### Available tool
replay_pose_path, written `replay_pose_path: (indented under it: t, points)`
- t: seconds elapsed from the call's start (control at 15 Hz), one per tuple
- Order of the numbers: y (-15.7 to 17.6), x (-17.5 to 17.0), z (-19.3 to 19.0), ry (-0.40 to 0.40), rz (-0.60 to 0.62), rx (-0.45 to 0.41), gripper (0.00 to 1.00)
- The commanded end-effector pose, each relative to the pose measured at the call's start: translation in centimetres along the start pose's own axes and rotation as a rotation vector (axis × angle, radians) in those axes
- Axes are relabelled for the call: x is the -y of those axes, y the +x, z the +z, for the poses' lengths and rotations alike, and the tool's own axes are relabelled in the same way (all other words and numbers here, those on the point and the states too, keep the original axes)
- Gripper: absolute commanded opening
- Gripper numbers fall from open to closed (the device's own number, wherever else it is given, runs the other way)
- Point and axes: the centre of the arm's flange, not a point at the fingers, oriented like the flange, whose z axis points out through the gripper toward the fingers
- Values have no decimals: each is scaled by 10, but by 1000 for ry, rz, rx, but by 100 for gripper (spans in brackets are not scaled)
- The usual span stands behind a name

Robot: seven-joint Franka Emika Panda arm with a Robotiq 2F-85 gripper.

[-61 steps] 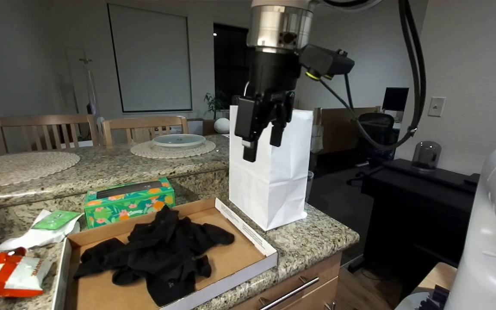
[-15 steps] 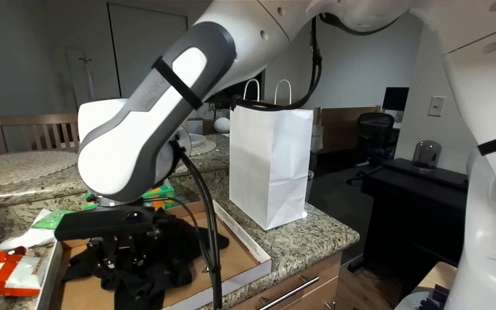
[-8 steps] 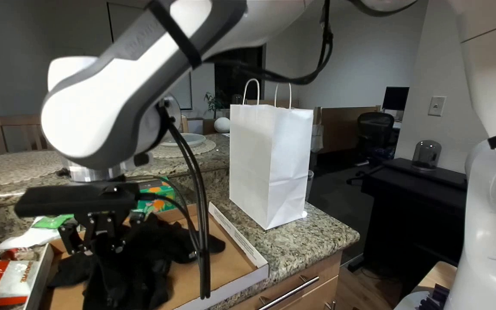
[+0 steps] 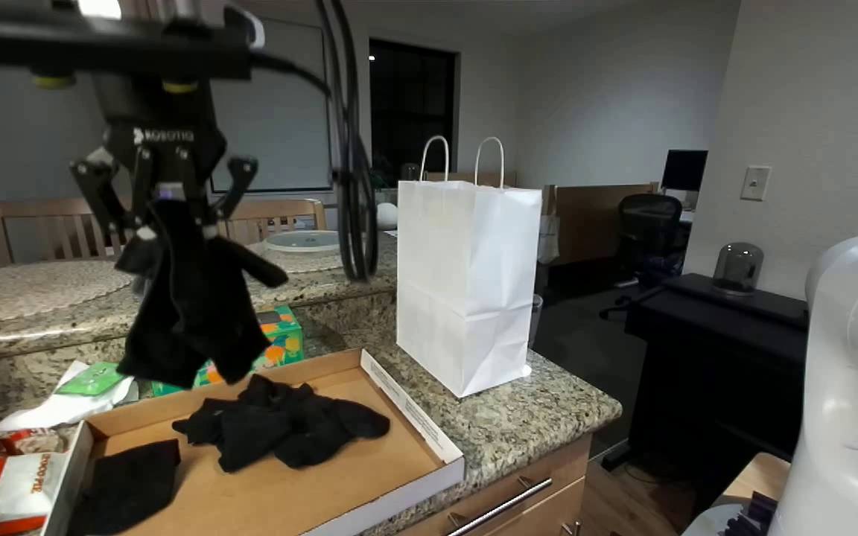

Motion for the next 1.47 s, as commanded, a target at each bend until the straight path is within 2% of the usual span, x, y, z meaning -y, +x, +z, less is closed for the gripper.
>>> replay_pose_path:
  t: [0.0, 0.27, 0.53, 0.73, 0.93, 1.13, 1.4]
  points:
    - [24, -29, -95, -17, -85, -57, 12]
    - [75, -81, -187, -18, -103, -104, 12]
    - [137, -144, -246, 14, -72, -124, 11]
    - [170, -189, -263, 37, -40, -152, 11]
    - [197, -232, -261, 57, -33, -164, 11]
    - [215, -276, -253, 74, -89, -154, 11]
    - [231, -347, -250, 51, -166, -166, 10]
